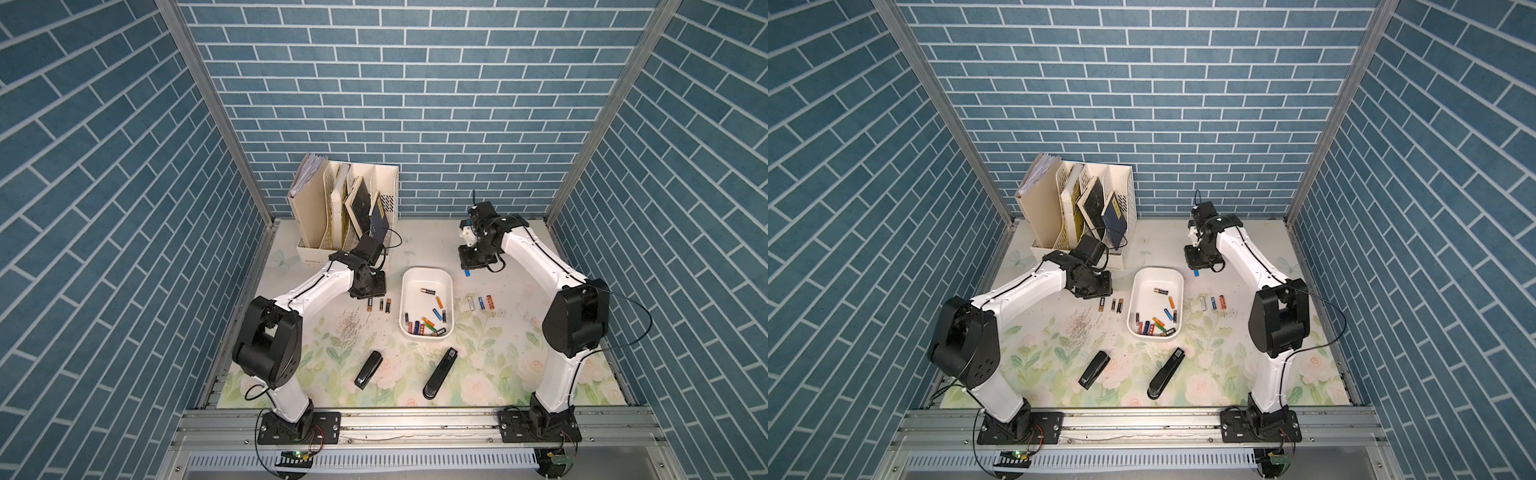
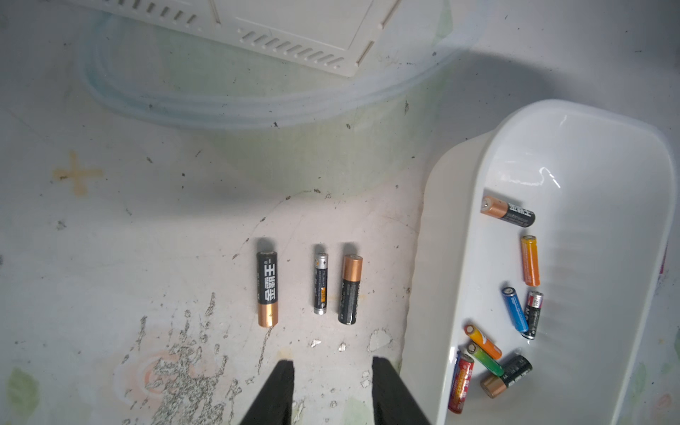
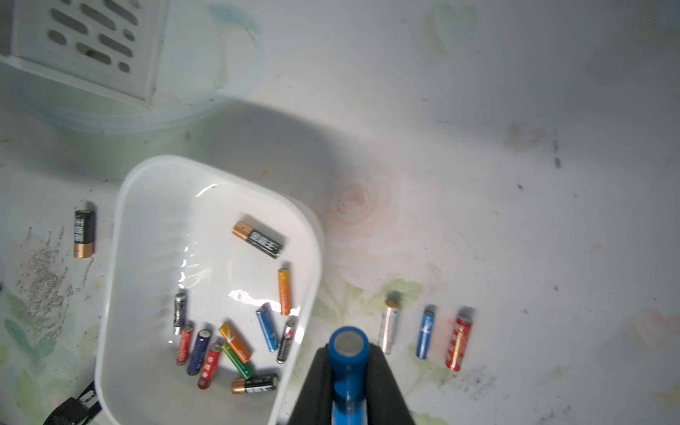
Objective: Take the batteries out of the storage box
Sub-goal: Place the battery at the center of the board.
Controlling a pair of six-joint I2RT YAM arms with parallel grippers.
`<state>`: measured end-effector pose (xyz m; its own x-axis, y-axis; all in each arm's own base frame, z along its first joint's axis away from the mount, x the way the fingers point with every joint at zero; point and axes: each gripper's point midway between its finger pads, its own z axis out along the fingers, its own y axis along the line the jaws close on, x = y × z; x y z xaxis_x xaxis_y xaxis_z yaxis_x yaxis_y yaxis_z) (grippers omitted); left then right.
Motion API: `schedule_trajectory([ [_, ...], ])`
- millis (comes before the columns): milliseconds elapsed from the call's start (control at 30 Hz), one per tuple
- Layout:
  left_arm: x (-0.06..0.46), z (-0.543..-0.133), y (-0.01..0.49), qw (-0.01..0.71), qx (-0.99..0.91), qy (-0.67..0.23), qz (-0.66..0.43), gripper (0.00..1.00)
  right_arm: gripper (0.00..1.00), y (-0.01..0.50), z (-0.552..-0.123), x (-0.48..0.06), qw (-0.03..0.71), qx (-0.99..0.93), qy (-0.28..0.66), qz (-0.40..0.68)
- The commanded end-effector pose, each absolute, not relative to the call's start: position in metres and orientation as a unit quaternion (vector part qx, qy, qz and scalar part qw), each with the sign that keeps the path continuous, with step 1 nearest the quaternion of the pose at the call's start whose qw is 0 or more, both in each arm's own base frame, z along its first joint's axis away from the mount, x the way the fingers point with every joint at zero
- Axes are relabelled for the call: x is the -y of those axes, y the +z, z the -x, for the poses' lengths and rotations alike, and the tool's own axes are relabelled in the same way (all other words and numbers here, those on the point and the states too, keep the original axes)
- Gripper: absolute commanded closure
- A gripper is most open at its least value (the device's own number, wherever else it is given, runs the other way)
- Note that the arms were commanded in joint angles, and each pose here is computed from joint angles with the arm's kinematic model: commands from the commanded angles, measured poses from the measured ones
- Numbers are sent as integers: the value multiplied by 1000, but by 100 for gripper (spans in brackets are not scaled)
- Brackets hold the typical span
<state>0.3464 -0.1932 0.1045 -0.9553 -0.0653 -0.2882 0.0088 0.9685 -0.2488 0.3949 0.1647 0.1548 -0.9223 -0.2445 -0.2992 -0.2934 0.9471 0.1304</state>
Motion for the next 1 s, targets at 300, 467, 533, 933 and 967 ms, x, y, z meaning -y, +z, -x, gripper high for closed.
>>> schedule_trajectory([
  [300, 198, -345, 97, 126, -984, -125, -10, 59, 89, 97, -393, -68, 87, -994, 15, 61],
  [467, 196, -344, 94, 124, -984, -125, -10, 59, 89, 76, -387, -61, 66, -996, 4, 63],
  [533, 197, -343, 92, 123, -984, -127, -9, 59, 89, 66, -382, -58, 55, -997, 1, 62],
  [933, 193, -338, 89, 123, -984, -126, -2, 59, 89, 30, -370, -51, 15, -998, -2, 59],
  [967, 193, -337, 90, 125, -984, -126, -2, 59, 89, 28, -370, -50, 14, -998, -2, 59],
])
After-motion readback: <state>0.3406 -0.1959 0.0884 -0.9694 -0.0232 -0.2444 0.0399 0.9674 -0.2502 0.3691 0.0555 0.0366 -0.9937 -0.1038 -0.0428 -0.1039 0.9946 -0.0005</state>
